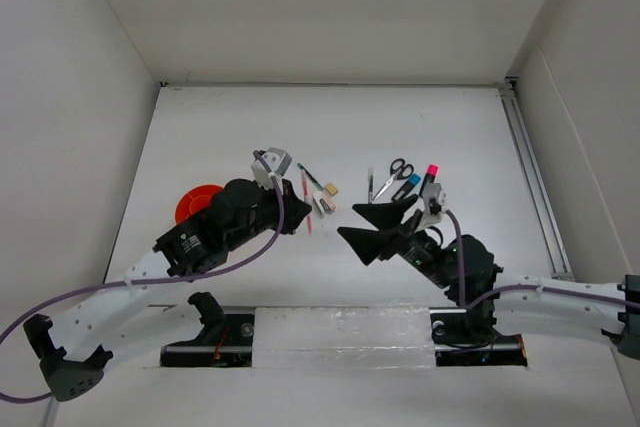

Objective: Sort the stationery into containers
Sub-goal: Close the pen cap on the pen, then place the pen in the storage box.

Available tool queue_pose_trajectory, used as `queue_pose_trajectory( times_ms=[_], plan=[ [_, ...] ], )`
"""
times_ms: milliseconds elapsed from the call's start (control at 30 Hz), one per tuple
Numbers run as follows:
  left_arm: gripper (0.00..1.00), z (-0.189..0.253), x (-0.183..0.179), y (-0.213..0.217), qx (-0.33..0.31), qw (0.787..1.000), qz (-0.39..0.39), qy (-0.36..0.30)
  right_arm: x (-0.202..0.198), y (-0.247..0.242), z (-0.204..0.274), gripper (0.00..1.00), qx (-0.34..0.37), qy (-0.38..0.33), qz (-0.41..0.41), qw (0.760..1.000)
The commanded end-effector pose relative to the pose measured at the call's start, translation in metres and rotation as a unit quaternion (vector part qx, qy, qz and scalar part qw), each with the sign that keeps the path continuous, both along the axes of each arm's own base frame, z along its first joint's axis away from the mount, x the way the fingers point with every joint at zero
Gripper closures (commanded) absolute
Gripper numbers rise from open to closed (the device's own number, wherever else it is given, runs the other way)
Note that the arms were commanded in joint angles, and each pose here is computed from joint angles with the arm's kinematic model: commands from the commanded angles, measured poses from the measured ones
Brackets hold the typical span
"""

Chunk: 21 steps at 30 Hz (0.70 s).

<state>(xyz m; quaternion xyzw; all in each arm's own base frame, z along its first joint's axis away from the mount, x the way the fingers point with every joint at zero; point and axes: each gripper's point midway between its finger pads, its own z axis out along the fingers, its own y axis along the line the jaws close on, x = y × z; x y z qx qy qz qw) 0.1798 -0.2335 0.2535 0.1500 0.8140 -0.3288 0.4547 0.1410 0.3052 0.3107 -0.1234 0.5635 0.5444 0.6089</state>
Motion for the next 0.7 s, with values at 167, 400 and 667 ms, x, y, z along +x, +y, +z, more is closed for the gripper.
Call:
queue_pose_trajectory(
  times_ms=[167,400,667],
  plan=[
    [1.00,0.037,0.066,0.101,0.016,0.930,0.364,-0.052,-0.004,-0.047,-0.001,0.17,-0.002,0.010,-0.036,0.999],
    [1.00,0.037,0.064,0.174,0.089,0.820,0.561,-0.072,-0.009,-0.049,-0.006,0.17,-0.017,-0.003,-0.026,1.000],
    [1.00,0.027,0.092,0.212,0.133,0.767,0.628,-0.025,-0.011,-0.047,-0.013,0.17,-0.032,-0.011,-0.020,0.999]
  ],
)
